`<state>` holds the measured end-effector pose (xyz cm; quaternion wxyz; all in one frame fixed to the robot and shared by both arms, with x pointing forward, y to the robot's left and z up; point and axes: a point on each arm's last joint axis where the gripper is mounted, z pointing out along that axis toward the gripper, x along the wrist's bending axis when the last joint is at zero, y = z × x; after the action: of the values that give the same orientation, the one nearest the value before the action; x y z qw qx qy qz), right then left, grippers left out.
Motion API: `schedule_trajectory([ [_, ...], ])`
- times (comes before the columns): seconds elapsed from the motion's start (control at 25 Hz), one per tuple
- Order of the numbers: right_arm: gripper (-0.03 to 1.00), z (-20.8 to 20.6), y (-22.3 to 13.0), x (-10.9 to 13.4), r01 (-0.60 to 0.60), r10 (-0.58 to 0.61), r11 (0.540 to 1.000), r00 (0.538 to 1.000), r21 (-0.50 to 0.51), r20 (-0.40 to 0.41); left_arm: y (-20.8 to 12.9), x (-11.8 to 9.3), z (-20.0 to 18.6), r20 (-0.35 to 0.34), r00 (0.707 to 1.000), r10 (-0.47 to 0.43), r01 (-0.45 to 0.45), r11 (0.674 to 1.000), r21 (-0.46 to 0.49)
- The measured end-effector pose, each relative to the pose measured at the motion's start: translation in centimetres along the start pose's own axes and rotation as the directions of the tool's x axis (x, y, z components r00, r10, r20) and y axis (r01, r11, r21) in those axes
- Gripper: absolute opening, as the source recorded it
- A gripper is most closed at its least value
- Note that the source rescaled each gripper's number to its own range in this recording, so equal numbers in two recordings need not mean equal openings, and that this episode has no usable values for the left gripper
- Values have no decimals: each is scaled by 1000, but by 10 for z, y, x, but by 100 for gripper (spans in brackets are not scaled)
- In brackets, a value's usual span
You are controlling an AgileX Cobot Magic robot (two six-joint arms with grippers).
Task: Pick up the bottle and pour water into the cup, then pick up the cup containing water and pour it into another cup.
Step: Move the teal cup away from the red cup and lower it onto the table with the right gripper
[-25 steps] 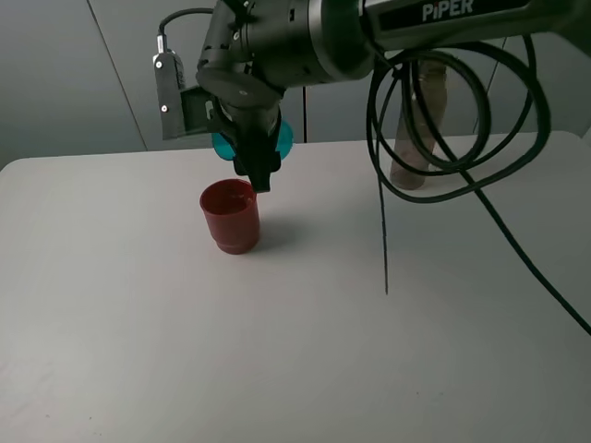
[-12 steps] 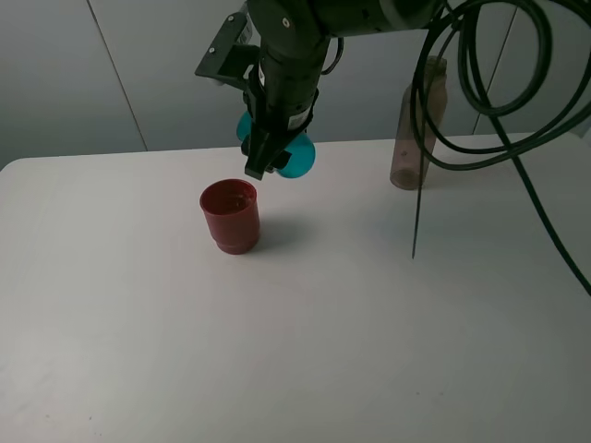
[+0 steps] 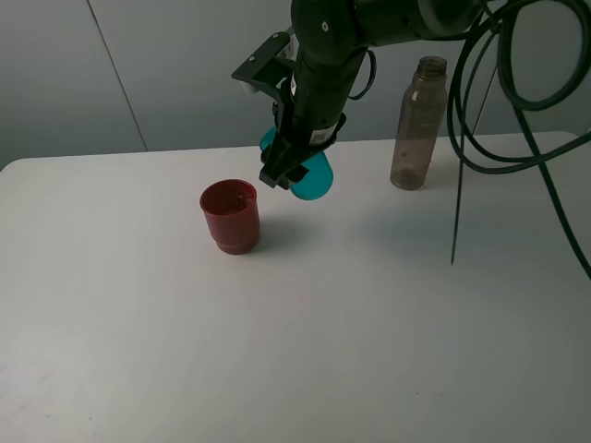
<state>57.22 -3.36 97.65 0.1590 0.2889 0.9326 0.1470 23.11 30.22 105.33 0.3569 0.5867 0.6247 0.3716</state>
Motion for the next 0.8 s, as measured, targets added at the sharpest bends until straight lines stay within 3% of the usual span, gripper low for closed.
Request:
schedule_trajectory([
  [0.24,10,3,-34,2,-113,109,987,993,-111,-37,0,0,0,0,1000,0,0,1000,0],
  [0.44,10,14,-63,-12,-217,215,968,976,-124,-30,0,0,0,0,1000,0,0,1000,0],
  [0.6,10,24,-81,-17,-292,292,947,956,-132,-25,0,0,0,0,1000,0,0,1000,0],
  [0.8,10,31,-92,-22,-365,371,903,929,-225,-18,0,0,0,0,1000,0,0,1000,0],
])
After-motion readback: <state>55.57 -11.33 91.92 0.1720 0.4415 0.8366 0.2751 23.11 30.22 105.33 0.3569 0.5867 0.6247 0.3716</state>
